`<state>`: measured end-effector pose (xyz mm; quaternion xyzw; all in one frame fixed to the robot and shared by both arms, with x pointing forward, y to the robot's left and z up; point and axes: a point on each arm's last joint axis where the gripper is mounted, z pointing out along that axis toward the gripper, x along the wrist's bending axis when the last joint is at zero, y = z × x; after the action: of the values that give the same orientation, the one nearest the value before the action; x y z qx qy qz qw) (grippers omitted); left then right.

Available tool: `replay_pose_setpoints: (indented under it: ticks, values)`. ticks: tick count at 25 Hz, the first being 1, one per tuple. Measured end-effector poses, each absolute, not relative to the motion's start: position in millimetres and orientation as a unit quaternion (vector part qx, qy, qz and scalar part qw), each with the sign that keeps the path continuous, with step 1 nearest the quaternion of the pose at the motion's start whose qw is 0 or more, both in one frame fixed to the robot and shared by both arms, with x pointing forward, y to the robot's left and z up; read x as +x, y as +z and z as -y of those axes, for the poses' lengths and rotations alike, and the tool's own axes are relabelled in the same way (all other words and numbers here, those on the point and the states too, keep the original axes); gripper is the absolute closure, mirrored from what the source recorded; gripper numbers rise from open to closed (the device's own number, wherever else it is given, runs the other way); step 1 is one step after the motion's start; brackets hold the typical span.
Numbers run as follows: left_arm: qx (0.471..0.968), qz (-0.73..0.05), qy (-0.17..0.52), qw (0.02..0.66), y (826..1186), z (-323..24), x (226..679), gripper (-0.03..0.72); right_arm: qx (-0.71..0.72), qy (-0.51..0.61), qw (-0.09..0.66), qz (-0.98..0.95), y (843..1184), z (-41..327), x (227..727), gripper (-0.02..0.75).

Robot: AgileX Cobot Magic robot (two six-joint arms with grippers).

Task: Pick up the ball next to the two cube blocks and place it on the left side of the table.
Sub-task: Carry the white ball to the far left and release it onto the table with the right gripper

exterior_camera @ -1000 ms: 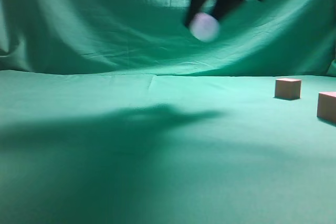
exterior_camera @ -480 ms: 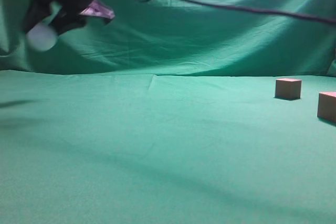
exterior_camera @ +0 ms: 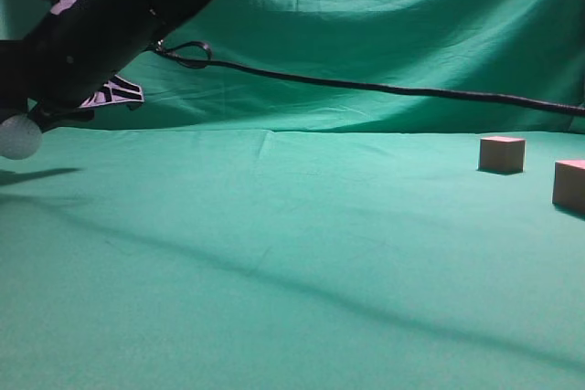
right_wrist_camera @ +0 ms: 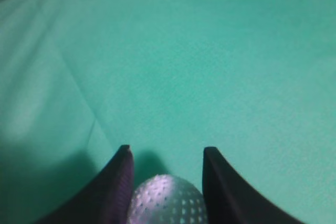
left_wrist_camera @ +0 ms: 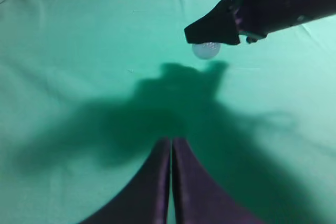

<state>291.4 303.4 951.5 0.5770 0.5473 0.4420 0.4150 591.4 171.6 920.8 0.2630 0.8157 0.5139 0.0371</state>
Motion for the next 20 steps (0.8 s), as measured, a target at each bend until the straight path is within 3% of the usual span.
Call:
replay_pose_setpoints:
  ticks: [5,6,8,12,13,16,20]
  values:
    - [0.577,-0.547,0.442,0.415,952,-303,291,0.688,0.263,0.517,0.041,-0.814,916,-172,592,0.453]
    - [0.577,-0.547,0.442,0.415,952,-303,291,0.688,0.263,0.516,0.041,-0.814,916,-172,592,0.384]
    - [0.577,-0.547,0.442,0.415,952,-303,291,0.688,0.262,0.517,0.042,-0.814,916,-172,593,0.323]
    - [0.577,-0.547,0.442,0.415,952,-303,291,0.688,0.264,0.519,0.049,-0.811,916,-171,595,0.323]
    - [0.577,-0.547,0.442,0.415,952,-303,291,0.688,0.264,0.520,0.051,-0.811,916,-171,596,0.283]
    - [0.577,-0.547,0.442,0.415,952,-303,291,0.688,0.258,0.520,0.063,-0.812,918,-165,603,0.297]
    - [0.577,-0.547,0.442,0.415,952,-303,291,0.688,0.250,0.543,0.087,-0.797,962,-148,618,0.297]
